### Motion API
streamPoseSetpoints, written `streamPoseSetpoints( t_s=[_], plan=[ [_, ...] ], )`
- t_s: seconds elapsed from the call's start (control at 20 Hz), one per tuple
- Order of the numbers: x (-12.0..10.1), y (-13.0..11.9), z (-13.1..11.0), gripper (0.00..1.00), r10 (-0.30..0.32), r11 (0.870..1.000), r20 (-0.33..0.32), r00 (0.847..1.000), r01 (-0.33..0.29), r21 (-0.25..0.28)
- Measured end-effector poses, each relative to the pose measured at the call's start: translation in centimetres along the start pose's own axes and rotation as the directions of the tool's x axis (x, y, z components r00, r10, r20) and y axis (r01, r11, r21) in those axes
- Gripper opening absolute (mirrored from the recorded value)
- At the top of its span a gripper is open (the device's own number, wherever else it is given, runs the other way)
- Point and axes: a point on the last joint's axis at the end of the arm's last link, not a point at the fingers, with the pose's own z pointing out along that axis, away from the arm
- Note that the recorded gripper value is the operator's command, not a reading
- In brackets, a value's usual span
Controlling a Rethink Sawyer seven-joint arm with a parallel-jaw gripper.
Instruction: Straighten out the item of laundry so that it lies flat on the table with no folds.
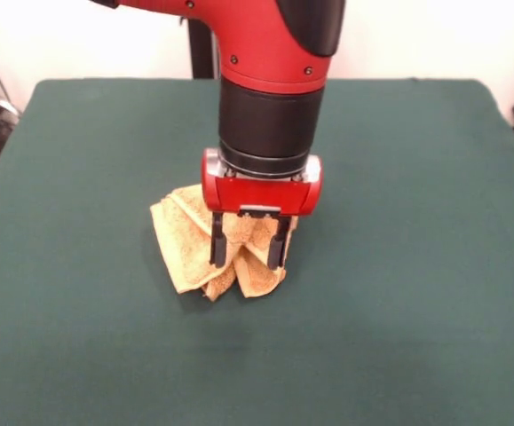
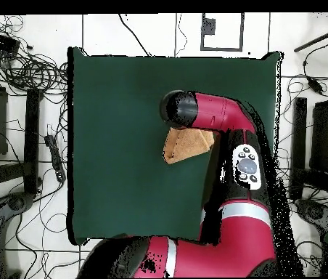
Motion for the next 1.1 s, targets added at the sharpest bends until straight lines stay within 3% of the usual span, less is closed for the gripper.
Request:
streamPoseSetpoints(
  t_s=[0.6, 1.1],
  plan=[
    [-0.7, 0.4, 1.2, 1.00, 0.033, 0.997, 0.039, 0.999, -0.030, -0.070],
    [0.9, 1.5, 3.6, 1.00, 0.059, 0.989, 0.015, 0.998, -0.057, -0.137]
  ],
)
